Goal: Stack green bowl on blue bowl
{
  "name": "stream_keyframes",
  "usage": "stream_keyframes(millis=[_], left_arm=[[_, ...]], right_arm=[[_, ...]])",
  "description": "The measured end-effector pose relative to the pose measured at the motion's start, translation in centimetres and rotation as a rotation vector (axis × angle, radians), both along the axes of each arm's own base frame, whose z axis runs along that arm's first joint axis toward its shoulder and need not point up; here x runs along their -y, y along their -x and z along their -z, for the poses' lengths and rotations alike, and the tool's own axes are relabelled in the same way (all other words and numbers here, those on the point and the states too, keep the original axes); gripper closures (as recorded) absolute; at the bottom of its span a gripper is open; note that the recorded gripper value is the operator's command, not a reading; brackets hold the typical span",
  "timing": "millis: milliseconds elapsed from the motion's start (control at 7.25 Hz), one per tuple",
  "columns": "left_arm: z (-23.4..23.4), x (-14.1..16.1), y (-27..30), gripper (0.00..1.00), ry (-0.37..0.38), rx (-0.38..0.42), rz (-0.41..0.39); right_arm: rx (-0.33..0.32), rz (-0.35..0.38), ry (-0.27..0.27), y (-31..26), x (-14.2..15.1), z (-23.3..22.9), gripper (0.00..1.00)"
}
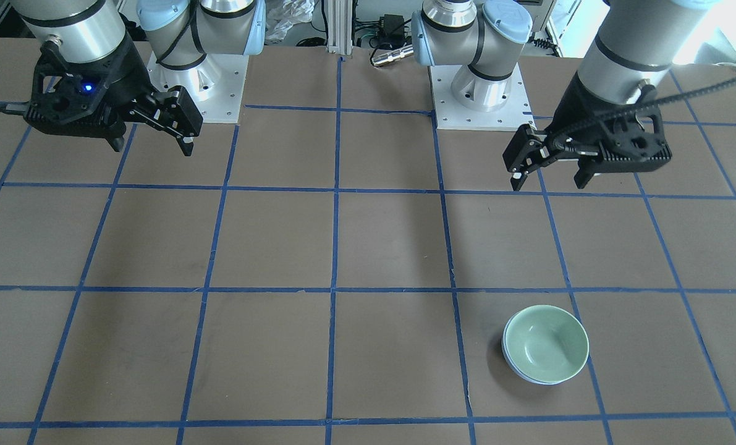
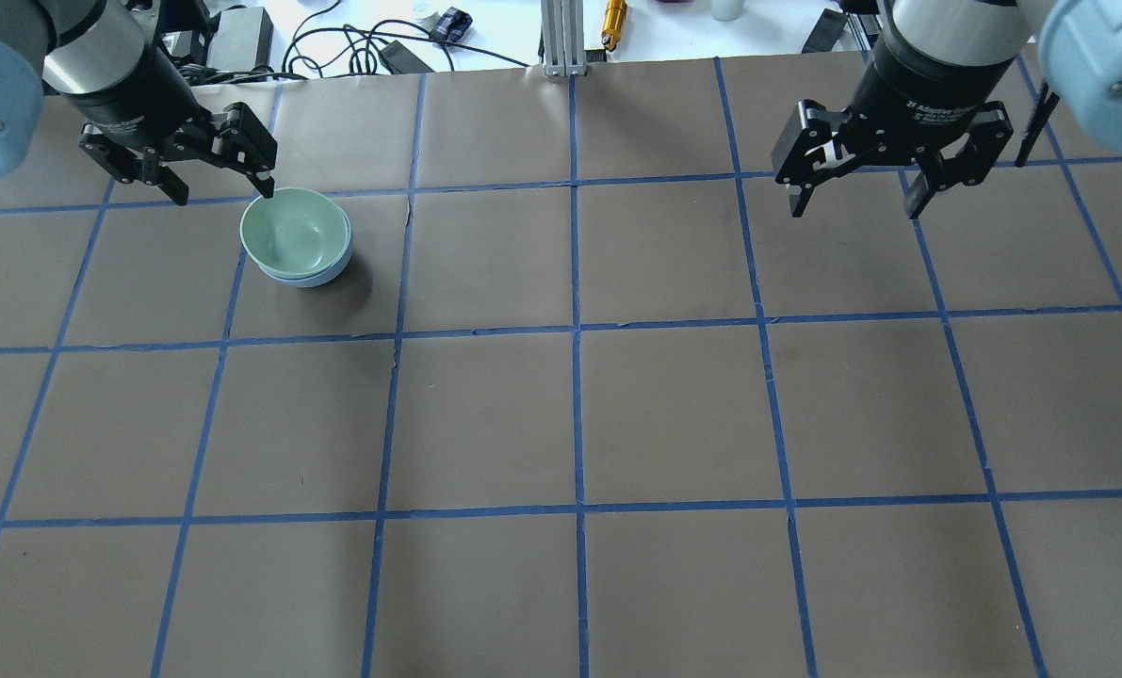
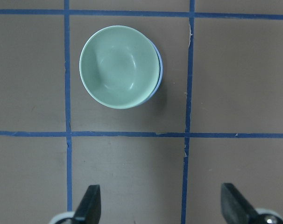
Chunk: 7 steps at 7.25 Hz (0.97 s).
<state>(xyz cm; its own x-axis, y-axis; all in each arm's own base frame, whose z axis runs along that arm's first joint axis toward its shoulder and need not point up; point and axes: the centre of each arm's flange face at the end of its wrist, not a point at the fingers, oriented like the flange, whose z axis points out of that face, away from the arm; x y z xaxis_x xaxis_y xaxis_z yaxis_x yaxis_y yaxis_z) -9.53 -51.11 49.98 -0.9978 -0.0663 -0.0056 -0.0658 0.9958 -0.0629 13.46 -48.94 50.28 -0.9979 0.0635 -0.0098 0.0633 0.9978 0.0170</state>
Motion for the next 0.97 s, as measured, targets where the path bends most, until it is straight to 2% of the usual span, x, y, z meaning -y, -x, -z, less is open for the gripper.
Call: stream_keyframes(millis=[414,966], left_arm=[[-1.3,-2.2,3.7,0.00,0.008,-0.002,0.035],[-1.4,-2.8,4.6,0.00,0.009,-0.002,0.051]], right_arm=[[0.000,0.000,0.001,0.0,0.0,0.0,0.00],[0.000,0.000,0.001,0.0,0.0,0.0,0.00]])
